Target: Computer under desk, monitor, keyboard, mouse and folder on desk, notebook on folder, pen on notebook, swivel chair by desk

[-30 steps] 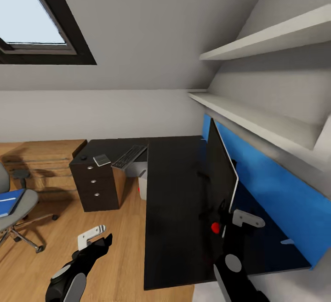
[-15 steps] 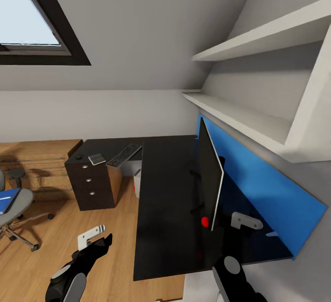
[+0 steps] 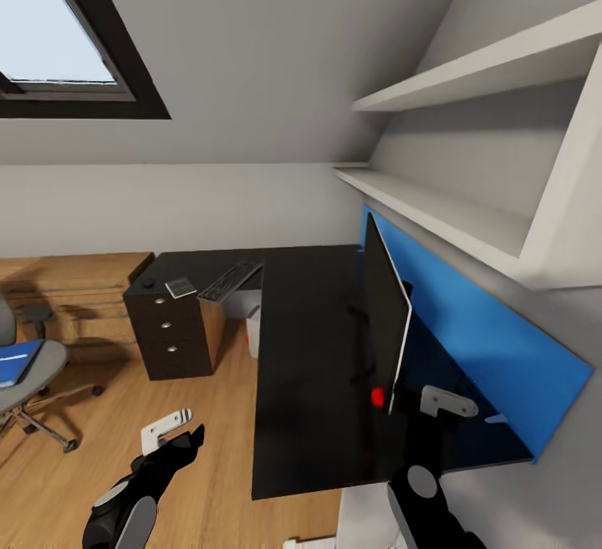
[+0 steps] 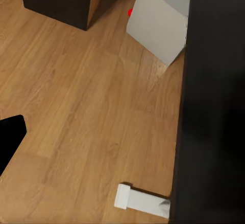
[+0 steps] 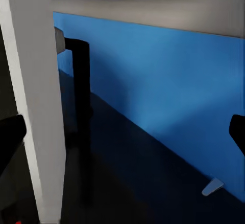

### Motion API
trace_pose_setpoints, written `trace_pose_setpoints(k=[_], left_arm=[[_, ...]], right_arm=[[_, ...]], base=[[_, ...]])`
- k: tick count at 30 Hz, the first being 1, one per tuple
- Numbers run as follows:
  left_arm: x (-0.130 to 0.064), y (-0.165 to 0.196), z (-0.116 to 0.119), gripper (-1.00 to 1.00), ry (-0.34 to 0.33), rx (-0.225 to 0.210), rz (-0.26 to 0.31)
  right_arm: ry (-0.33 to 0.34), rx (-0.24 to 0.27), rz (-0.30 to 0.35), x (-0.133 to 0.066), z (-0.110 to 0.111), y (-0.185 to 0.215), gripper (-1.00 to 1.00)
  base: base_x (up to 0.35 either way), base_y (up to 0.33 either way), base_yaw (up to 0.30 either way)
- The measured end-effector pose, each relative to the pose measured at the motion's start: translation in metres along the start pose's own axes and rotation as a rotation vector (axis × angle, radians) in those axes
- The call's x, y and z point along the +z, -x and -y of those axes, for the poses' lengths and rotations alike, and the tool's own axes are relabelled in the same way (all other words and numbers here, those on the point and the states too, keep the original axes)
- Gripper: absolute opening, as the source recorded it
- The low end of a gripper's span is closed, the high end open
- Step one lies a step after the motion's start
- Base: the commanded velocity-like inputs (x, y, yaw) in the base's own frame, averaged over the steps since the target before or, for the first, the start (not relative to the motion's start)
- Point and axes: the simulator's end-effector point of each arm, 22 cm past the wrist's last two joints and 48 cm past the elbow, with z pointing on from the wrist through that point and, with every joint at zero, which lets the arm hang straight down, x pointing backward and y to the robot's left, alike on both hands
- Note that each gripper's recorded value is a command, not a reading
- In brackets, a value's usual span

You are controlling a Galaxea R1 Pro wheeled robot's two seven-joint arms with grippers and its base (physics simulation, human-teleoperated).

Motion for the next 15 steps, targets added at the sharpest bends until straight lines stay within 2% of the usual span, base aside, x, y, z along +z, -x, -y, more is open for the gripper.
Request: trace_pose_setpoints(k=[6,15], left_arm=[[-0.0003,-0.0001,0.0001,1.00,0.000,0.000,0.000],[-0.0005,-0.0001,0.0002,1.00,0.000,-0.001,0.001]], right_arm=[[0.000,0.000,0.000,-0.0004,0.0002,-0.0001,1.00],[0.004,0.001,-0.001,-0.0008,-0.0009,-0.0003,1.00]], base=[[-0.130,0.111,0.000],[0.024,0.040,0.000]])
